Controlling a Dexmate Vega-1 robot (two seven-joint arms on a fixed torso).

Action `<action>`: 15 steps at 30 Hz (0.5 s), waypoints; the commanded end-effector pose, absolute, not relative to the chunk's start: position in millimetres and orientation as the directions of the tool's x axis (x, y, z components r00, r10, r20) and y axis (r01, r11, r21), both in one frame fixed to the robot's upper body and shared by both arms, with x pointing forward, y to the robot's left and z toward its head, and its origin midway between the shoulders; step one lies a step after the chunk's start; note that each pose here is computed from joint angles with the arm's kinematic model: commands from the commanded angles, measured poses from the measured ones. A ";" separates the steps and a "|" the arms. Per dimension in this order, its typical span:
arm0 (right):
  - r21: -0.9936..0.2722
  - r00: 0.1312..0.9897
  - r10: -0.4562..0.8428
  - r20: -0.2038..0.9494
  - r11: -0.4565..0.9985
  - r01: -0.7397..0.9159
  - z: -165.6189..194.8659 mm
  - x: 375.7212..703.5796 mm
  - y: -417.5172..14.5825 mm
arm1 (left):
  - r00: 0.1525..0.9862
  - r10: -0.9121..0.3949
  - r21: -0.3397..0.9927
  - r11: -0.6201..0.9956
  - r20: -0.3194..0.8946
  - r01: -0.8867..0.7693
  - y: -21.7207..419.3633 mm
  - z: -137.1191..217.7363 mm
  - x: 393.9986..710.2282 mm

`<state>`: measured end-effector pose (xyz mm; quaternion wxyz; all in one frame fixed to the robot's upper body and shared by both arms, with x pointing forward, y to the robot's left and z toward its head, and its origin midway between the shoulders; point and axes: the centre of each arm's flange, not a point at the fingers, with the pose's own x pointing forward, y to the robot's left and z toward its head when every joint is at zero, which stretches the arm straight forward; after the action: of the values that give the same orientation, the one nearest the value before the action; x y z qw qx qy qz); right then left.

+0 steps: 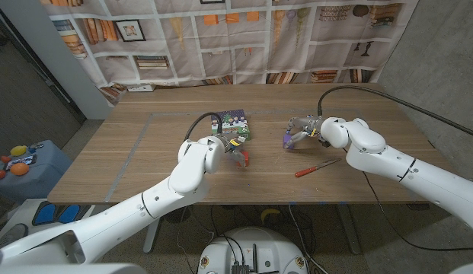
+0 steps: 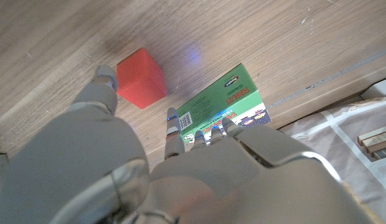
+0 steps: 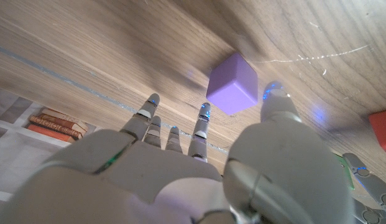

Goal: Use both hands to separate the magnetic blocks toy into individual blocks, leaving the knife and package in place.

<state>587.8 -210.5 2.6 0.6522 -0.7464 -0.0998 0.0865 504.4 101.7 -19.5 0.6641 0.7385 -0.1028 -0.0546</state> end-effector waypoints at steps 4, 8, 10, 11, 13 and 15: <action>-0.995 0.961 0.274 0.048 -0.070 0.070 15.7 579.7 -213.8 | 0.956 -0.257 0.988 -0.024 0.139 -0.151 115.3 -0.5 494.0; -0.996 0.954 0.292 0.060 -0.040 0.075 18.2 579.3 -217.3 | 0.953 -0.259 0.987 0.013 0.159 -0.162 123.2 3.1 496.0; -0.998 0.951 0.304 0.049 -0.031 0.061 20.3 579.0 -218.9 | 0.951 -0.267 0.988 0.032 0.155 -0.151 127.2 5.3 497.9; -0.998 0.953 0.299 0.051 -0.020 0.059 21.2 578.7 -219.6 | 0.950 -0.271 0.988 0.046 0.157 -0.150 129.1 6.1 498.9; -0.999 0.947 0.319 0.032 -0.018 0.040 23.8 578.9 -221.4 | 0.947 -0.279 0.987 0.076 0.159 -0.143 132.5 7.6 501.2; -0.999 0.943 0.331 0.036 0.017 0.032 25.2 578.9 -224.4 | 0.943 -0.288 0.985 0.103 0.166 -0.141 135.8 8.8 503.2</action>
<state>580.9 -216.5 16.0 0.6759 -0.7224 -0.1195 0.0841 498.3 118.3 -1.1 0.6875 0.7118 -0.1384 -0.0405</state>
